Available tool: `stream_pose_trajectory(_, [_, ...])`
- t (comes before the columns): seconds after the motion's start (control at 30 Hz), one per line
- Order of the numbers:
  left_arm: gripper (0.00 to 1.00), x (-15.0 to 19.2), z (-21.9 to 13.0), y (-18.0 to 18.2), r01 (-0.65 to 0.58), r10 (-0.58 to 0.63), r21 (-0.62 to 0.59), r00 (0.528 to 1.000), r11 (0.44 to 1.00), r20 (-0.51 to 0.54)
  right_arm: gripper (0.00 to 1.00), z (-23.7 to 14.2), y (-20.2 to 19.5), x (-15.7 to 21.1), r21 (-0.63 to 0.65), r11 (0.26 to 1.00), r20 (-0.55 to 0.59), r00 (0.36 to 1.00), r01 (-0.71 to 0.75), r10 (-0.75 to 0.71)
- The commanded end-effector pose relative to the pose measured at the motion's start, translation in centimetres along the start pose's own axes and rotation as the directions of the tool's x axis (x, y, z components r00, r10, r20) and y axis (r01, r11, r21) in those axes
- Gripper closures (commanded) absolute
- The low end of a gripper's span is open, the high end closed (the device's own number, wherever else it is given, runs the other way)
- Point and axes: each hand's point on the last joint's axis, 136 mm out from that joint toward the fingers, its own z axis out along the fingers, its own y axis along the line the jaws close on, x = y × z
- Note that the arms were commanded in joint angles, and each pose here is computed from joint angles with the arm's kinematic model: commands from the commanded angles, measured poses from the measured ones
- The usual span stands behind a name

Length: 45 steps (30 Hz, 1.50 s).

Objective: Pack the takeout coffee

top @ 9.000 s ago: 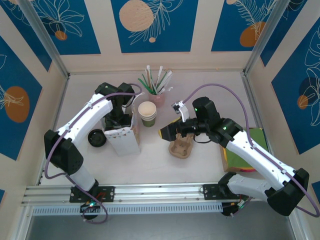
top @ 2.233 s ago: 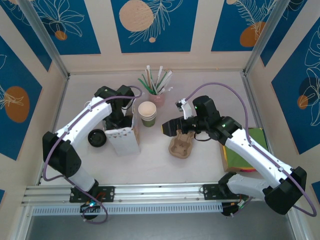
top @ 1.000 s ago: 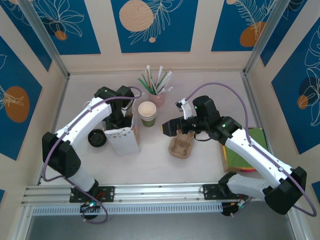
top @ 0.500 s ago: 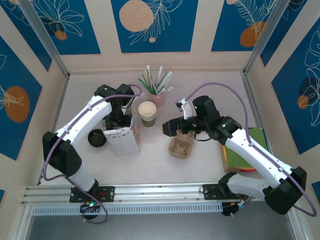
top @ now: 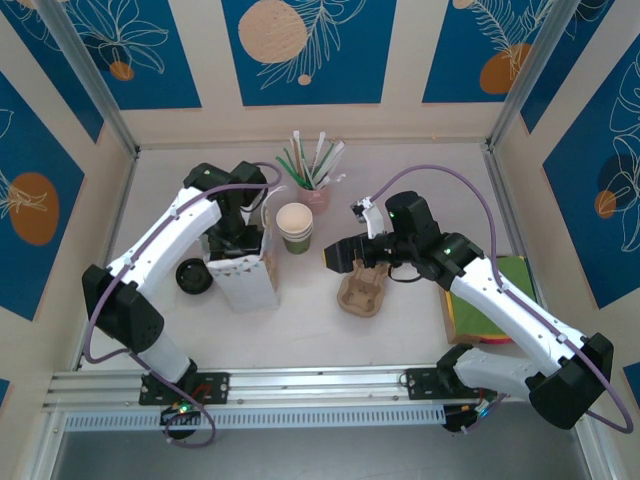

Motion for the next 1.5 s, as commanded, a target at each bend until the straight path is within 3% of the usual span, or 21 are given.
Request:
stream_pose_trajectory(0.0, [0.43, 0.5, -0.5, 0.3, 0.019, -0.02, -0.013, 0.999, 1.0, -0.034, 0.01, -0.3, 0.4, -0.2, -0.01, 1.0, 0.007, 1.0, 0.002, -0.002])
stream_pose_trajectory(0.8, [0.43, 0.2, -0.2, 0.4, 0.021, -0.022, -0.026, 0.999, 0.999, -0.031, 0.01, -0.2, 0.3, -0.3, -0.009, 1.0, 0.007, 1.0, 0.003, -0.003])
stream_pose_trajectory(1.47, [0.44, -0.6, -6.3, 1.3, 0.05, -0.046, -0.036, 0.994, 0.998, 0.103, 0.01, -0.1, 0.4, -0.3, -0.012, 1.0, 0.007, 1.0, -0.002, 0.002])
